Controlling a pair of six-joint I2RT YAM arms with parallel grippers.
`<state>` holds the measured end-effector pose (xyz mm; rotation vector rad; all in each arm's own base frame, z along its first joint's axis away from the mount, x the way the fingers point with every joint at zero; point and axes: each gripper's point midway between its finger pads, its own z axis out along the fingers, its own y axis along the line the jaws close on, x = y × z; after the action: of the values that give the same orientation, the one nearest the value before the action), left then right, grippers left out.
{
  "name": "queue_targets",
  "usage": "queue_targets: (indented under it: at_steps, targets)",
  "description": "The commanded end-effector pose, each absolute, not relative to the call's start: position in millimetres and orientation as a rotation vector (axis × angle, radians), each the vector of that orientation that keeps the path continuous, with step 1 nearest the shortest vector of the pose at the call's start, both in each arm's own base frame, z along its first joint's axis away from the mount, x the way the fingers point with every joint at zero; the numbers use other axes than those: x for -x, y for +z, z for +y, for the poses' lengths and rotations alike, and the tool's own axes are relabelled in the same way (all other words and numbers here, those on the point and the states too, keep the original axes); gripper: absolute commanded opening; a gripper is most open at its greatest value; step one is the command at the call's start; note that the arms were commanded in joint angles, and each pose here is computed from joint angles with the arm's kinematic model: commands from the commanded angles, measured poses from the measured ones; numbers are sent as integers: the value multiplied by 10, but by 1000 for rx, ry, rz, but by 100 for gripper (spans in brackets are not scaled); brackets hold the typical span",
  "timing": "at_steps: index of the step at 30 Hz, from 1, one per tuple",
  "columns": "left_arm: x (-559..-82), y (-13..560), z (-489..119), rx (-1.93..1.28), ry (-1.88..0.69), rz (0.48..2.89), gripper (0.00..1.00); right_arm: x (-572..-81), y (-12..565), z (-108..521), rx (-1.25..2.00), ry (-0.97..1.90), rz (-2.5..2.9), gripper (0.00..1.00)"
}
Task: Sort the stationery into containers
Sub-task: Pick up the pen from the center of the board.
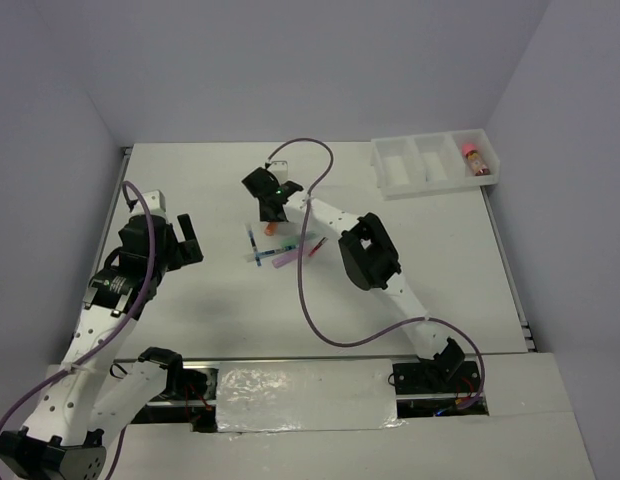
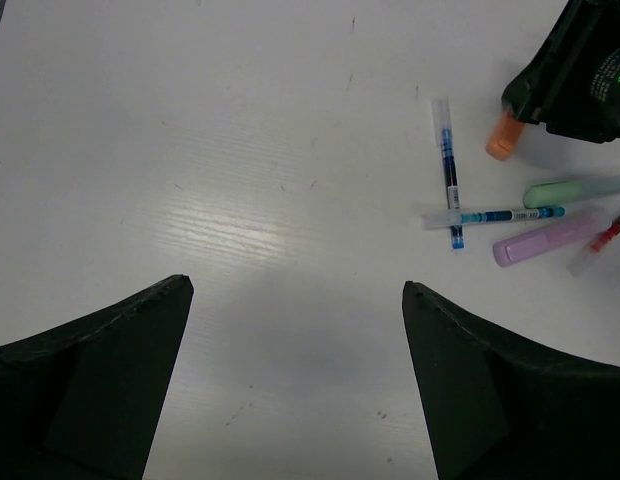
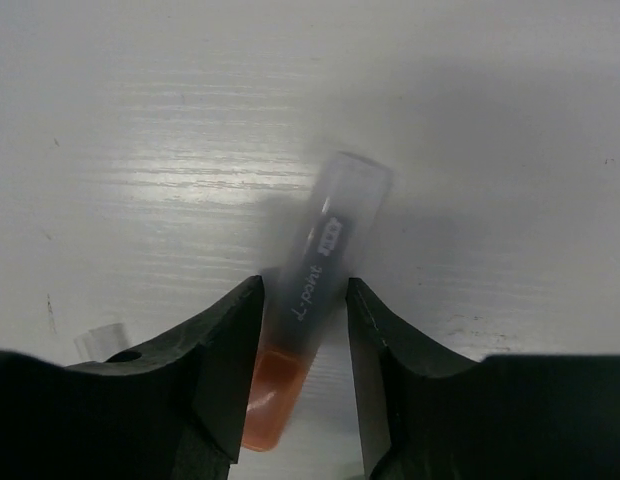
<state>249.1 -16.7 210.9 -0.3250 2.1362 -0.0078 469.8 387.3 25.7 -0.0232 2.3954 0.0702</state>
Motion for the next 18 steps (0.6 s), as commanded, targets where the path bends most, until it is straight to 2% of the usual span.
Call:
queue_targets:
  at_steps: [1,4,6,10,11,13,15,16,17,18]
  targets:
    - [-2555,2290,-180,300,-28,2074,99,-4695,272,3746,-24,154,2449,46]
    - [-2549,2305,-178,301,-30,2068,99,-4809,384,3734,-57,254,2436,40]
    - [-2546,2302,-176,303,-30,2068,99,-4946,516,3784,-72,327,2403,27]
    - [-2544,2306,-179,302,-31,2067,99,-5244,824,3773,-128,475,2342,20]
    - [-2545,2312,-179,302,-32,2064,99,-5306,935,3757,-129,554,2332,14]
    - [-2546,2309,-180,302,-32,2064,99,-5403,1380,3707,-150,695,2236,5]
    - [-2554,2312,-197,294,-41,2063,99,-5436,1614,3522,-145,815,2178,5]
    - [-2557,2304,-205,290,-44,2066,99,-5414,2116,3364,-133,855,2088,5]
    - [-2558,2304,-225,278,-54,2069,99,-5346,2145,3235,-108,877,2092,5]
    - [-2571,2321,-240,271,-63,2063,99,-5372,2550,2889,-86,847,2015,5]
